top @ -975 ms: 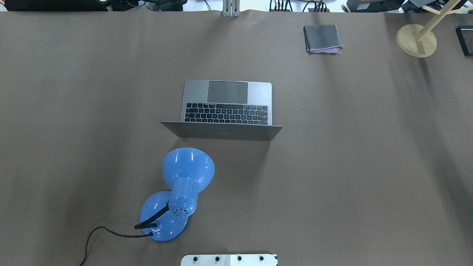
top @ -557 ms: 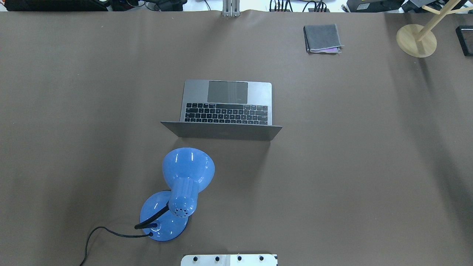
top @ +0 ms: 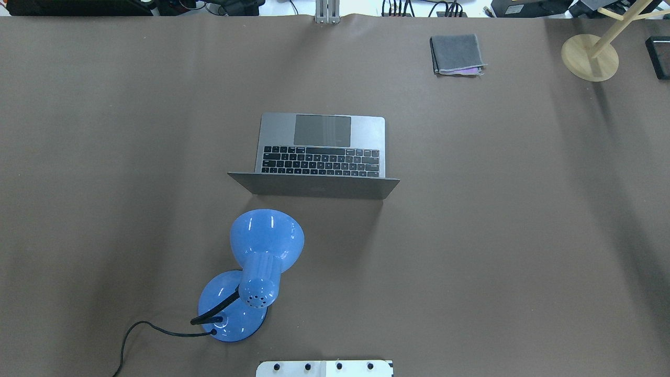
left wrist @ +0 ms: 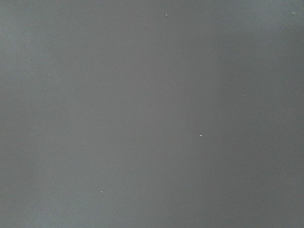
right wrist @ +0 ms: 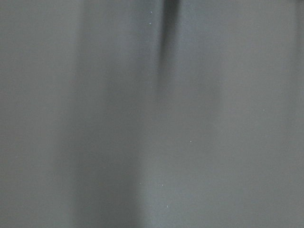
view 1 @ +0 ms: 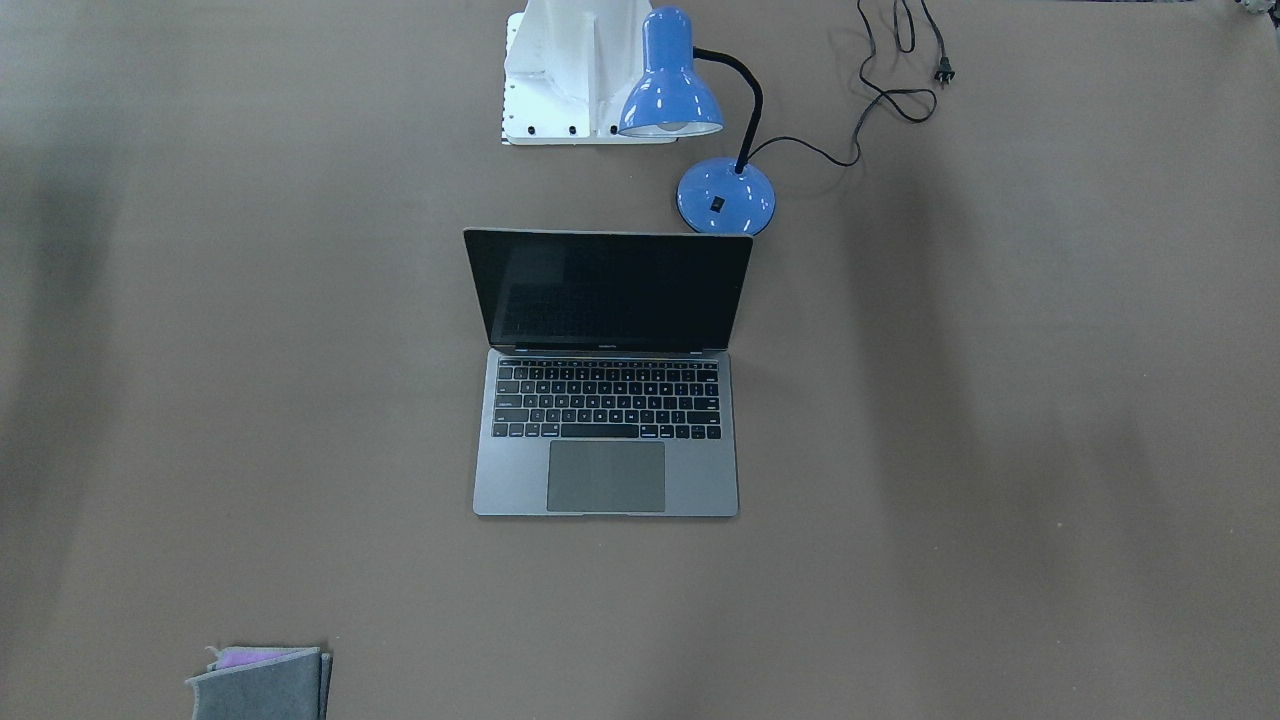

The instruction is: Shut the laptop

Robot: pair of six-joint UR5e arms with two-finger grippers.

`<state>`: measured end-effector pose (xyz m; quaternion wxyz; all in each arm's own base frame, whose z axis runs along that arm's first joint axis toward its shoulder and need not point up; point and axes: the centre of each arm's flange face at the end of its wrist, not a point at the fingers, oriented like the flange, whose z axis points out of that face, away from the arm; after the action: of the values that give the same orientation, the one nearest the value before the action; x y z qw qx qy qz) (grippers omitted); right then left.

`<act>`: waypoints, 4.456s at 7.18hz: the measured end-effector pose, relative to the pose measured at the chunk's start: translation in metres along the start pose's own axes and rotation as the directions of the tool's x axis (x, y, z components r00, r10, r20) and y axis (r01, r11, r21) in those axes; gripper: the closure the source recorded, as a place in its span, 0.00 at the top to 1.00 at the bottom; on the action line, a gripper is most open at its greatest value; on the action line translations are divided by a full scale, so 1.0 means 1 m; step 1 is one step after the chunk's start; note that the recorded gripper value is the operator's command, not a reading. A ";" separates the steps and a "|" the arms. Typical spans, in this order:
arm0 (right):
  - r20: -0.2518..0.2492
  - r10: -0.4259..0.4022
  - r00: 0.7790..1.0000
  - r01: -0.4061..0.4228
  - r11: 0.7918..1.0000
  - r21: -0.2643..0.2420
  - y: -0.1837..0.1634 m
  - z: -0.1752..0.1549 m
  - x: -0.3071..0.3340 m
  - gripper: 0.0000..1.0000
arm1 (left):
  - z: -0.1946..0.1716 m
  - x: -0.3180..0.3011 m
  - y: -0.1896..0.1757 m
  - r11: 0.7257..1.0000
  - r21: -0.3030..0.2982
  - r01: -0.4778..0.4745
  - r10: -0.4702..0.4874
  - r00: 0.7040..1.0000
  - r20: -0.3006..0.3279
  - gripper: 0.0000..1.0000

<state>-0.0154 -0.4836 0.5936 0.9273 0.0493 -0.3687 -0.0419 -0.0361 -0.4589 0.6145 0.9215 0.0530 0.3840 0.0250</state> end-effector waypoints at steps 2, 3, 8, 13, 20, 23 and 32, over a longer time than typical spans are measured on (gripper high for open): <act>0.003 0.010 1.000 -0.010 1.000 -0.003 0.000 0.001 0.000 1.00 | 0.003 -0.003 0.000 1.000 -0.005 0.010 -0.010 1.000 -0.002 0.98; 0.004 0.011 1.000 -0.011 1.000 -0.002 0.000 0.001 0.000 1.00 | 0.002 -0.002 0.001 1.000 -0.004 0.020 -0.020 1.000 -0.006 0.98; 0.016 0.001 1.000 -0.001 1.000 0.004 0.002 0.003 -0.001 1.00 | -0.010 0.014 -0.008 0.989 0.025 0.149 -0.149 0.989 -0.024 0.97; 0.146 -0.036 0.989 0.032 0.999 0.031 -0.001 0.007 -0.044 0.99 | -0.017 0.068 -0.027 0.984 0.008 0.177 -0.173 0.973 -0.155 0.97; 0.452 0.248 0.857 -0.205 0.968 -0.144 0.045 -0.022 -0.370 0.00 | -0.013 0.382 -0.018 0.976 -0.132 0.173 -0.210 0.906 -0.367 0.00; 0.497 0.263 0.827 -0.206 0.964 -0.167 0.060 -0.018 -0.472 0.00 | 0.014 0.490 -0.003 0.980 -0.160 0.115 -0.169 0.908 -0.384 0.00; 0.519 0.257 0.815 -0.271 0.961 -0.049 0.016 -0.020 -0.529 0.00 | 0.026 0.578 -0.017 0.983 -0.165 0.074 -0.137 0.898 -0.418 0.00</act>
<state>-0.3845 -0.4059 0.2214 0.7888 -0.0030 -0.6094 0.0802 0.3892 -0.4281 0.2234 0.8163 -0.0420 0.5760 0.0139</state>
